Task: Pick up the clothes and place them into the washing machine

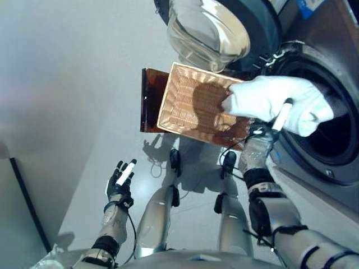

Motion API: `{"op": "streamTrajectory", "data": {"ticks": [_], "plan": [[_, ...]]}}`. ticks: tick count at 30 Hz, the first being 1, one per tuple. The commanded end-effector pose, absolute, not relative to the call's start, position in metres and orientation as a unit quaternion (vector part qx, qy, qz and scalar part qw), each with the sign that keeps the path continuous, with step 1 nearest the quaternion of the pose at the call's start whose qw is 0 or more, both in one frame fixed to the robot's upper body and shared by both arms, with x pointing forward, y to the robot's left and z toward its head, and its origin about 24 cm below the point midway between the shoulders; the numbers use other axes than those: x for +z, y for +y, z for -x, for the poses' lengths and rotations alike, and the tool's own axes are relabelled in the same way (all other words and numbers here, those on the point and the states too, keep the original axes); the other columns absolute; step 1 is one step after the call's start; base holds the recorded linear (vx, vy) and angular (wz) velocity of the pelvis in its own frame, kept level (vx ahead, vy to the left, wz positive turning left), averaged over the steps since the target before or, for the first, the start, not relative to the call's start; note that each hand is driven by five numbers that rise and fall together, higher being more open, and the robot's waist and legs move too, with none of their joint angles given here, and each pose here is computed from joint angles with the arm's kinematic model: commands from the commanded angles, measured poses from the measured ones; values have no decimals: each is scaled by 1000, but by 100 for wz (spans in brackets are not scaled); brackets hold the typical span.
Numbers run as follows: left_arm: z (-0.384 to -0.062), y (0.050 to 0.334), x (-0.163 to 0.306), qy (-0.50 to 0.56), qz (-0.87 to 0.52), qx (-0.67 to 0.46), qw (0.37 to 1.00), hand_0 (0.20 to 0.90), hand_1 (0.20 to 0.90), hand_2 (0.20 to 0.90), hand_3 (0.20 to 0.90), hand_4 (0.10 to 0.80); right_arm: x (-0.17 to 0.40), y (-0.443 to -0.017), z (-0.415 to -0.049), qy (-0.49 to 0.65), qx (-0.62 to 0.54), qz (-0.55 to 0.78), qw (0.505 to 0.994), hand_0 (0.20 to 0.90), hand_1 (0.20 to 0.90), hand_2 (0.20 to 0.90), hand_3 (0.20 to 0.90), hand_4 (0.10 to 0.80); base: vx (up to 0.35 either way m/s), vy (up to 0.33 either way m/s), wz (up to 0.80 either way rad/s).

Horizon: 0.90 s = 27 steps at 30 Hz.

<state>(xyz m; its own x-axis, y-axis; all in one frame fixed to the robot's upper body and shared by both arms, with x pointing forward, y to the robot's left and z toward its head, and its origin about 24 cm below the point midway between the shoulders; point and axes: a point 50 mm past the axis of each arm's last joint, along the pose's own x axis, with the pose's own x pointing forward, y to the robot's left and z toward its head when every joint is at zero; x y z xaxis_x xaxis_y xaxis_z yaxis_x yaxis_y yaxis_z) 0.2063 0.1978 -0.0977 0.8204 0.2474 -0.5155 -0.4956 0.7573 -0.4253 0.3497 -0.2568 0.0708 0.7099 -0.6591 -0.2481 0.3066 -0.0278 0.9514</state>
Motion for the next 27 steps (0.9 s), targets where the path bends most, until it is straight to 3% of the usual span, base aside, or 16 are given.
{"op": "streamTrajectory", "data": {"ticks": [1,27], "plan": [[-206,210,-91,193,268,209,920,900,900,900,900,800,127,-295,-351,-259,-347,-599,673,200,200,200,200,300,0,0,0],[-198,220,-93,196,272,214,918,900,900,900,900,800,133,-411,-294,-283,-524,-572,564,200,200,200,200,300,7,7,-3]]}}
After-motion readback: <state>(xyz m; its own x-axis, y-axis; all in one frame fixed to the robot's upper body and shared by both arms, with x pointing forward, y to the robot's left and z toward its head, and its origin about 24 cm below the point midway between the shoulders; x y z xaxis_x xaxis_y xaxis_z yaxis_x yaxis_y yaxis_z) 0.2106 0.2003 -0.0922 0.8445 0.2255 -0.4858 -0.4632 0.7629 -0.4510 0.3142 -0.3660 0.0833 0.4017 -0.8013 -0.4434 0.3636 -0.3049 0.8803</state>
